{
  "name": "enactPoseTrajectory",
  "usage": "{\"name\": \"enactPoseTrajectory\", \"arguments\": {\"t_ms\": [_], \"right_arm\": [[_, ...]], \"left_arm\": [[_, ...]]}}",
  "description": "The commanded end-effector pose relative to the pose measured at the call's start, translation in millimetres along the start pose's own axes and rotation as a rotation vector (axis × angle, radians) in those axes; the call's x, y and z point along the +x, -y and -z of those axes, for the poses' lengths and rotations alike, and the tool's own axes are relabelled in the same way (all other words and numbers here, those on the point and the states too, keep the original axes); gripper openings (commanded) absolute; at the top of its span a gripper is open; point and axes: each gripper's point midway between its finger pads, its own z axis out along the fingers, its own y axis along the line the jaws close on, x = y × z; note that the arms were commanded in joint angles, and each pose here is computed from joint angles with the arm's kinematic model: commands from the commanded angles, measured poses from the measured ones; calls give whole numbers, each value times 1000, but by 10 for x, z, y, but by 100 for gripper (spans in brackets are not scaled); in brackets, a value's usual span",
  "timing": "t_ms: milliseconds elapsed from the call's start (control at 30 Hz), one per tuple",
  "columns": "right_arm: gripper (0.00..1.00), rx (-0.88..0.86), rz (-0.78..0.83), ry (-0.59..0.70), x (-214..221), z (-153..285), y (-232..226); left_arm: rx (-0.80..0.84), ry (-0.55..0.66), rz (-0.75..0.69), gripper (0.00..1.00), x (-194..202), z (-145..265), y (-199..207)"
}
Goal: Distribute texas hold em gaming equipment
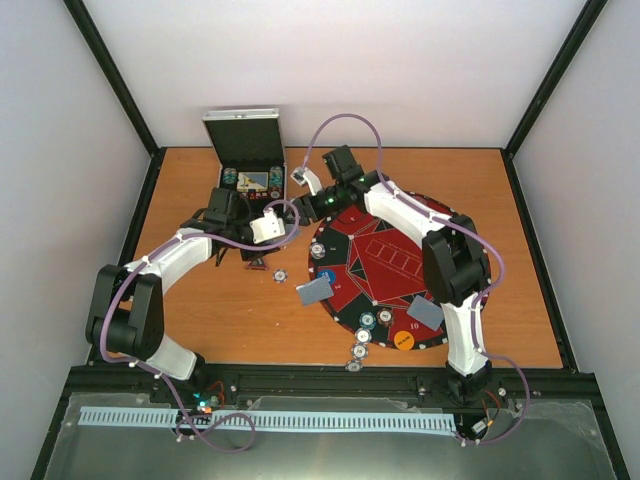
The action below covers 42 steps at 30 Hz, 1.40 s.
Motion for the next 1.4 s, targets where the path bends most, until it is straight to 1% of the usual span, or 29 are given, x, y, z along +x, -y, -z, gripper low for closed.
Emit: {"name": "enactPoseTrajectory", "arguments": {"t_ms": [0,133,333,467,500,533,800,1033,1267,1300,1333,1367], "right_arm": [[56,17,58,24,-131,175,-119],[44,17,55,24,-121,208,-116],[22,9,57,26,-109,219,-139],[10,12,57,25,-101,228,-148],[5,15,59,26,-106,235,-150],[3,18,62,28,-110,242,-151],[3,-3,70,32,-129,299,-221],[3,-65,59,120,-299,590,-382],[3,-39,38,111,-251,597,-312],[4,-20,33,107,-232,582,-263],[10,7,26,99,-199,555,-202],[20,37,23,90,-163,528,-137]], "left_arm": [[-13,36,-3,54,-107,71,-20],[-13,36,-3,55,-101,68,-15],[-13,40,-4,55,-96,54,-11],[-11,36,-2,54,-84,45,-7],[-11,36,-1,55,-85,45,-7],[-10,38,-1,55,-85,42,-7],[-9,36,5,55,-67,32,9],[-10,41,9,54,-65,43,32],[-18,52,4,54,-91,47,11],[-16,53,5,55,-89,45,17],[-18,52,5,55,-89,45,9],[-18,54,4,54,-96,47,7]]}}
